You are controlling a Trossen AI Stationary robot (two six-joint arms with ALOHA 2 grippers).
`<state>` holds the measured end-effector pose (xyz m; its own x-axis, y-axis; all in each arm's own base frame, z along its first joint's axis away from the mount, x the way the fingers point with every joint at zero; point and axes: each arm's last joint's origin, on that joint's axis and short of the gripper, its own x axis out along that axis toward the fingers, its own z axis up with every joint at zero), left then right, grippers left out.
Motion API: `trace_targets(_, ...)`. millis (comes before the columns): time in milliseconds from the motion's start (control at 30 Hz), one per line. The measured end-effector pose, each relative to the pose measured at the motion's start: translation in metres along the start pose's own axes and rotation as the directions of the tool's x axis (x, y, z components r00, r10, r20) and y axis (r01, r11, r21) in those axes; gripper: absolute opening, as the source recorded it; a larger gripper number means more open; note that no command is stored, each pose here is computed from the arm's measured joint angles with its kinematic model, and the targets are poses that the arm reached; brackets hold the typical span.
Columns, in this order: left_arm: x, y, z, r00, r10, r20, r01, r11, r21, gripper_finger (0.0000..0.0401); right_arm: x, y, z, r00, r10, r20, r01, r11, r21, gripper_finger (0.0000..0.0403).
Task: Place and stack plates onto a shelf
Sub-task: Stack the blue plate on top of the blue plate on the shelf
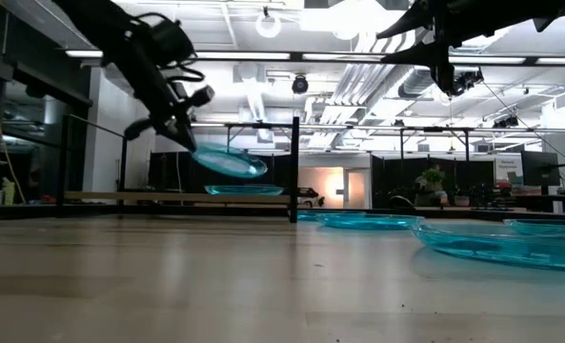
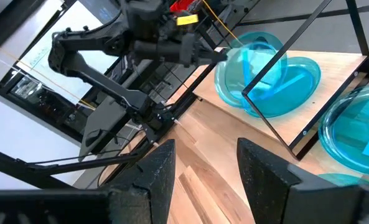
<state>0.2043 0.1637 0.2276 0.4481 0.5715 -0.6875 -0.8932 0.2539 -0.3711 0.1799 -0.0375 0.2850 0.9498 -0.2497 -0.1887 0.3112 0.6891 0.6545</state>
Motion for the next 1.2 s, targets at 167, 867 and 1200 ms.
trace_targets(167, 0.015, -0.009, 0.006, 1.0, 0.012, -0.021, -0.011, 1.0, 0.029, 0.0, 0.0, 0.0, 0.0, 1.0, 0.0, 0.0, 0.0, 1.0, 0.0, 0.0156)
trace_targets(867, 0.033, -0.019, 0.001, 0.999, 0.042, -0.003, -0.041, 0.997, 0.063, 0.0, 0.0, 0.0, 0.0, 1.0, 0.0, 0.0, 0.0, 1.0, 0.003, 0.0156)
trace_targets(1200, 0.032, -0.02, 0.0, 0.999, 0.049, 0.001, -0.049, 0.996, 0.068, 0.0023, 0.0, 0.0, 0.0, 1.0, 0.0, 0.0, 0.0, 1.0, 0.0, 0.0156)
